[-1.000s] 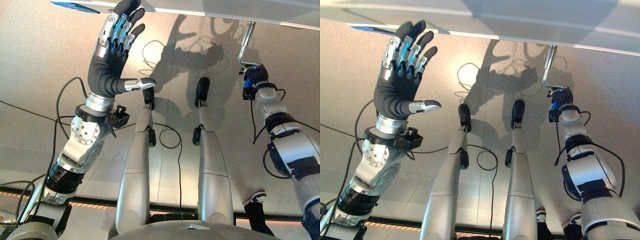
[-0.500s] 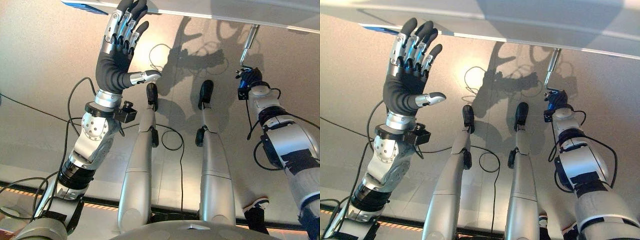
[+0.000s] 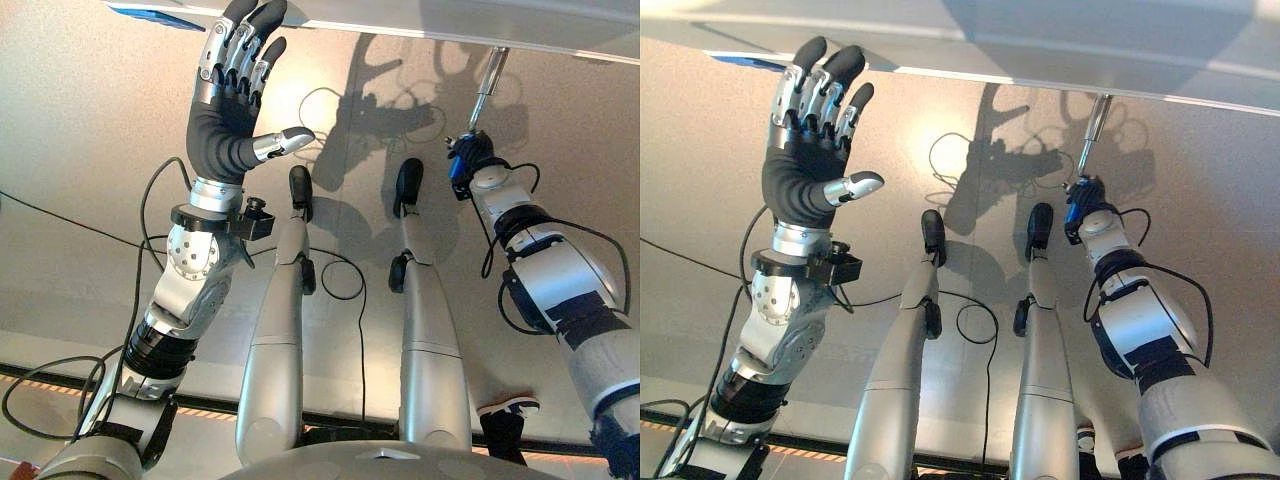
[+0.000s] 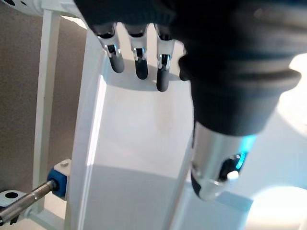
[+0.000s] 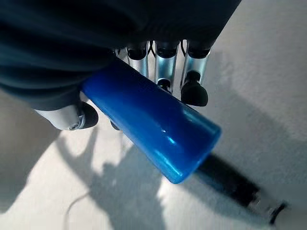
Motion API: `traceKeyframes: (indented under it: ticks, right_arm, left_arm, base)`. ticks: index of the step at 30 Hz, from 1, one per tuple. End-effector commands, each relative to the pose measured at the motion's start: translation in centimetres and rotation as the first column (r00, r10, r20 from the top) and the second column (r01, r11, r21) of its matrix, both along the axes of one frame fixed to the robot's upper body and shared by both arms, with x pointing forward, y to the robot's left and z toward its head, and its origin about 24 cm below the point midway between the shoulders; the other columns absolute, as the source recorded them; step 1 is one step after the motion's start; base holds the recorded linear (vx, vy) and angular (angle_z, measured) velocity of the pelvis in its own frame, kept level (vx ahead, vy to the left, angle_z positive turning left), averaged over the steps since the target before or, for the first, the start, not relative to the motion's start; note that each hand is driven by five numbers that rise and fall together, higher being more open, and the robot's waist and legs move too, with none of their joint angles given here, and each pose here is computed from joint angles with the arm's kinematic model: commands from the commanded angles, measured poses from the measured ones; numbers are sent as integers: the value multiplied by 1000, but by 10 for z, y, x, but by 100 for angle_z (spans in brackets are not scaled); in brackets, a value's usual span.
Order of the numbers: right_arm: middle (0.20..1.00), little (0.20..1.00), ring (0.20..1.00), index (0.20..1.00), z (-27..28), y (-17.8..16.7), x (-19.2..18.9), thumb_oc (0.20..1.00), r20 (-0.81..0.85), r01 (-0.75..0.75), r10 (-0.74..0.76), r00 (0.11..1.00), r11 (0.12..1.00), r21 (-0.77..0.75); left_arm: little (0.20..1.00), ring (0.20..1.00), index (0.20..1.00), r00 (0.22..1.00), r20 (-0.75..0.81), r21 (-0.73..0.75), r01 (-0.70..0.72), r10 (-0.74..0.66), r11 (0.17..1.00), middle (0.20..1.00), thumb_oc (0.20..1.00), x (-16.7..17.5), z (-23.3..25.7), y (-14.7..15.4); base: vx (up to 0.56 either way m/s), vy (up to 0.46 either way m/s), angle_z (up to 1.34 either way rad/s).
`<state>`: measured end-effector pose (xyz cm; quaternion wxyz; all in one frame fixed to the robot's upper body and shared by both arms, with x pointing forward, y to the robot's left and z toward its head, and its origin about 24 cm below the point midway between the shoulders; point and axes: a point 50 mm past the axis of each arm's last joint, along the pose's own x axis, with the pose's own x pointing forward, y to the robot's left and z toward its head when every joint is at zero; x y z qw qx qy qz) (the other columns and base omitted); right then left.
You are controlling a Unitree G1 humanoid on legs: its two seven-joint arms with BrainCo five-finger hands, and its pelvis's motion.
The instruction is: Raise the hospital bed
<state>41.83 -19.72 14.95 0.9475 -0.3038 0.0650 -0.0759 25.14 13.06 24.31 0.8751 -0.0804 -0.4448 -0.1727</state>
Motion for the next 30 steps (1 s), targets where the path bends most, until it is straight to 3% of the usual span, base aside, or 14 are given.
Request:
traceKeyframes:
  ticks: [1, 2, 10, 11, 15, 21, 25, 30]
  right_arm:
    - [200, 200, 200, 200, -42, 145, -20, 200, -92, -478, 473, 877, 877, -47]
    - [200, 200, 200, 200, -39, 160, -25, 200, -65, -526, 524, 850, 850, -29]
    - [200, 200, 200, 200, -30, 188, -35, 200, -18, -627, 627, 779, 778, -51]
    - [200, 200, 200, 200, -21, 203, -42, 200, 22, -684, 685, 728, 728, -50]
    - [200, 200, 200, 200, -10, 216, -49, 200, 70, -739, 742, 667, 670, -62]
    - [200, 200, 200, 200, 26, 236, -72, 200, 309, -848, 792, 526, 515, 123]
    - [200, 200, 200, 200, 61, 212, -88, 200, 553, -893, 702, 449, 370, 255]
    - [200, 200, 200, 200, 79, 169, -98, 200, 686, -912, 604, 406, 316, 262]
  left_arm:
    - [1000, 1000, 1000, 993, 115, -29, 23, -19, 999, 1000, 1000, -19, 14, 2]
    - [1000, 1000, 1000, 993, 119, -32, 21, -17, 999, 1000, 1000, -20, 14, 3]
    - [1000, 1000, 1000, 993, 120, -40, 15, -10, 999, 1000, 1000, -22, 13, 5]
    - [1000, 1000, 1000, 993, 115, -45, 25, -20, 999, 1000, 1000, -23, 12, 4]
    - [1000, 1000, 1000, 993, 113, -42, 24, -19, 999, 1000, 1000, -23, 10, 5]
    - [1000, 1000, 1000, 993, 113, -43, 40, -35, 998, 1000, 1000, -26, 7, 4]
    - [1000, 1000, 1000, 993, 121, -18, 16, -14, 1000, 1000, 1000, -28, 5, 7]
    - [1000, 1000, 1000, 990, 138, 16, -22, 20, 1000, 1000, 1000, -31, 3, 11]
  base:
    - [0, 0, 0]
    - [0, 0, 0]
    - [0, 0, 0]
    - [0, 0, 0]
    - [0, 0, 0]
    - [0, 0, 0]
    - [0, 0, 0]
    - [0, 0, 0]
